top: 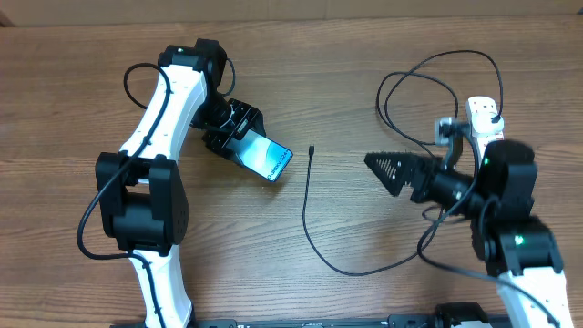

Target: Plug charger to phone and switch on socket

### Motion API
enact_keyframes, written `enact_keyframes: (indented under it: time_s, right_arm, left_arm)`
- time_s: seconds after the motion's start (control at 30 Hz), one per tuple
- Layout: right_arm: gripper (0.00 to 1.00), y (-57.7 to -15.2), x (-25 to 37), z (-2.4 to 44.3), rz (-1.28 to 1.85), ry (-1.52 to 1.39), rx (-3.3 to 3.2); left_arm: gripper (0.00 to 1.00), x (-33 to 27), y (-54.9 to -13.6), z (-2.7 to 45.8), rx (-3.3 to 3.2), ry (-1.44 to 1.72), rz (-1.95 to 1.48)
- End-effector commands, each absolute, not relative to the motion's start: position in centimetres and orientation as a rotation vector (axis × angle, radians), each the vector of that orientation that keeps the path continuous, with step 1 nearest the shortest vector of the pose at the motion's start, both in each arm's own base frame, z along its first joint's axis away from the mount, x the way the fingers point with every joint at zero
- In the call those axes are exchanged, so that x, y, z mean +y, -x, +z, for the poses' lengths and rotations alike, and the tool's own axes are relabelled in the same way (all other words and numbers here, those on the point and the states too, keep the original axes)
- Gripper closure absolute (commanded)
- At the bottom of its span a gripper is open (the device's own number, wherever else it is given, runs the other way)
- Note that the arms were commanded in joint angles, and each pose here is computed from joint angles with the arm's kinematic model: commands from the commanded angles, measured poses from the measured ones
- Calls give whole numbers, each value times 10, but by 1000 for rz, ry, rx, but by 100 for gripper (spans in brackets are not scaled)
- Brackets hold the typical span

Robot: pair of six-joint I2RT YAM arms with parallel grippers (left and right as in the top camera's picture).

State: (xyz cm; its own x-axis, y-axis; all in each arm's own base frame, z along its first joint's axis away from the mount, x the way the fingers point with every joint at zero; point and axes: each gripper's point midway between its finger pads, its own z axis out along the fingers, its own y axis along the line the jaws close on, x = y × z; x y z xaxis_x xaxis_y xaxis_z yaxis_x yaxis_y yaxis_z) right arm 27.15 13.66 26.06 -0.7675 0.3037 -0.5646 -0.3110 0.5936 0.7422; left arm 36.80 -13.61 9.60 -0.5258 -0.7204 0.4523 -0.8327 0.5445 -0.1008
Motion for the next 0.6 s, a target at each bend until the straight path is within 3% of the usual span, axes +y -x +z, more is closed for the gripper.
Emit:
enact_keyframes:
  time_s: [0.0,0.1,0.17,0.3,0.57]
  right_arm:
    - [0,-274,150,283,1269,133,2082]
    - [0,-286,151,268,1409,-137,2185]
    - [0,-291,154,256,1416,-157,2224]
    - [20,-309,165,211,1310,-270,2363]
    - [27,-330,205,168,1246,-341,2447]
  left_arm:
    - [43,-145,-375,111,-2393,-1285,535]
    - [43,-145,-375,111,-2354,-1340,522]
    - [42,-145,-375,111,-2335,-1365,515]
    - [43,-147,-375,112,-2277,-1429,505]
    - [44,-153,-371,115,-2187,-1488,500]
